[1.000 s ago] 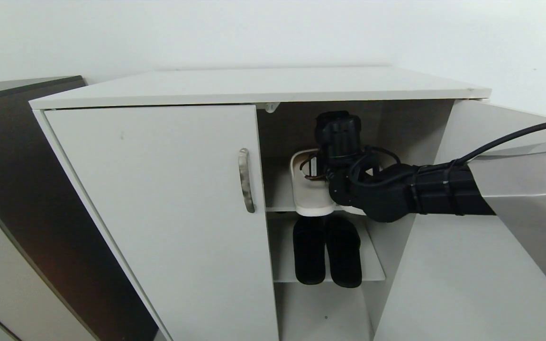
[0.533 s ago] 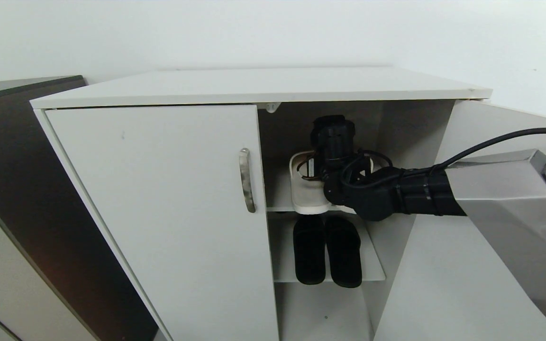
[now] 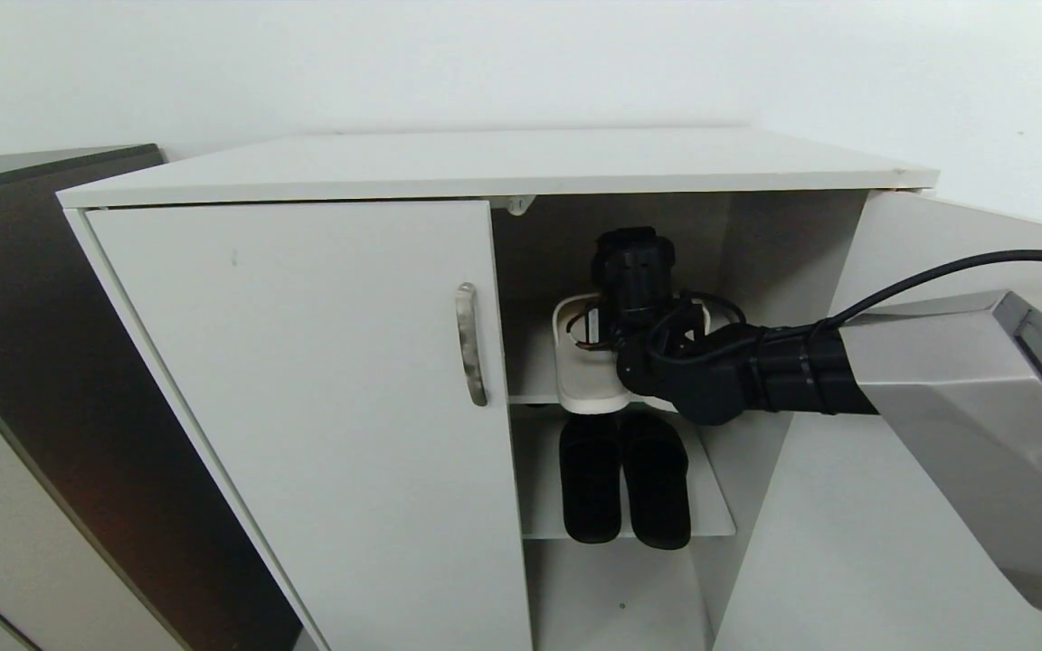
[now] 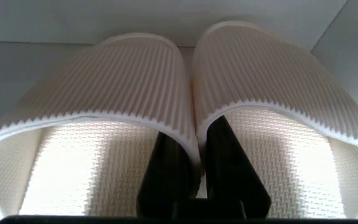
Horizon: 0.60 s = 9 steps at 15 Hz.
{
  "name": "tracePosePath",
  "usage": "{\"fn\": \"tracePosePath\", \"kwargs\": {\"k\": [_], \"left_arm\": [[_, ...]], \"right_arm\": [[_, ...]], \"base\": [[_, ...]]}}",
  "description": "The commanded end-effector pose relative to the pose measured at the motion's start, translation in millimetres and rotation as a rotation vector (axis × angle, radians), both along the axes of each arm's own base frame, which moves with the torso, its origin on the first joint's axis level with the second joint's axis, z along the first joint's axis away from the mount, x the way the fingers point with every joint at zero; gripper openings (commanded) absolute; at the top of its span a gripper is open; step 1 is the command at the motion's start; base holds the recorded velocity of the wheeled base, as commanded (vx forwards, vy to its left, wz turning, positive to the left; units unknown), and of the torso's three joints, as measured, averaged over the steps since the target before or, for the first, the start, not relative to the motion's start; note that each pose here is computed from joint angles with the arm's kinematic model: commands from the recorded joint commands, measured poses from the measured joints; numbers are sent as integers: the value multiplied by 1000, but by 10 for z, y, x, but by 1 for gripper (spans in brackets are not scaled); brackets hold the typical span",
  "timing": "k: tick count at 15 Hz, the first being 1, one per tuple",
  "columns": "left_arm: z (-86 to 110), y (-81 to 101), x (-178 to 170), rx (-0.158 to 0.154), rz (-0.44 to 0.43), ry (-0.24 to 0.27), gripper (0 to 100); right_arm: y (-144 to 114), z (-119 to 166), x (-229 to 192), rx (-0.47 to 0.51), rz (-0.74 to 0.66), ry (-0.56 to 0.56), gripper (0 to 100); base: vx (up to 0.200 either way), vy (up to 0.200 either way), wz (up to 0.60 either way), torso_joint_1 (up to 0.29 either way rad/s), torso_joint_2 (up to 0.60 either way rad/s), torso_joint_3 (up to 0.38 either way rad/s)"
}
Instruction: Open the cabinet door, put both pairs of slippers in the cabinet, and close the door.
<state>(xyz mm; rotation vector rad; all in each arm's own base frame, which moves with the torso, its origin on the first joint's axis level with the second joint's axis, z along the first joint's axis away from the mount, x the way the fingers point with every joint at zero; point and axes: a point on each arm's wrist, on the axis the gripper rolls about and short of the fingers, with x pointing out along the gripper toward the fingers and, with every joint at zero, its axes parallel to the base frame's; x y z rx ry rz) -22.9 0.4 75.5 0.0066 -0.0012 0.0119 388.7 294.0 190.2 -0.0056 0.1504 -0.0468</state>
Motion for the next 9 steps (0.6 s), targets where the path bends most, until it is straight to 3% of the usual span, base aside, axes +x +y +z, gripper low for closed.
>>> {"fn": "tracePosePath", "kwargs": {"k": [1,6,9], "left_arm": [[0,0,1,0,0,1,0],[0,0,1,0,0,1,0],[0,0,1,0,0,1,0]], "right_arm": [[0,0,-1,0,-1,0,100],[-28,38,-93,-3,5,7,100],[-80,63,-429,-31,42,48,100]], "base": [[0,0,0,0,0,0],[0,0,0,0,0,0],[0,0,0,0,0,0]]}}
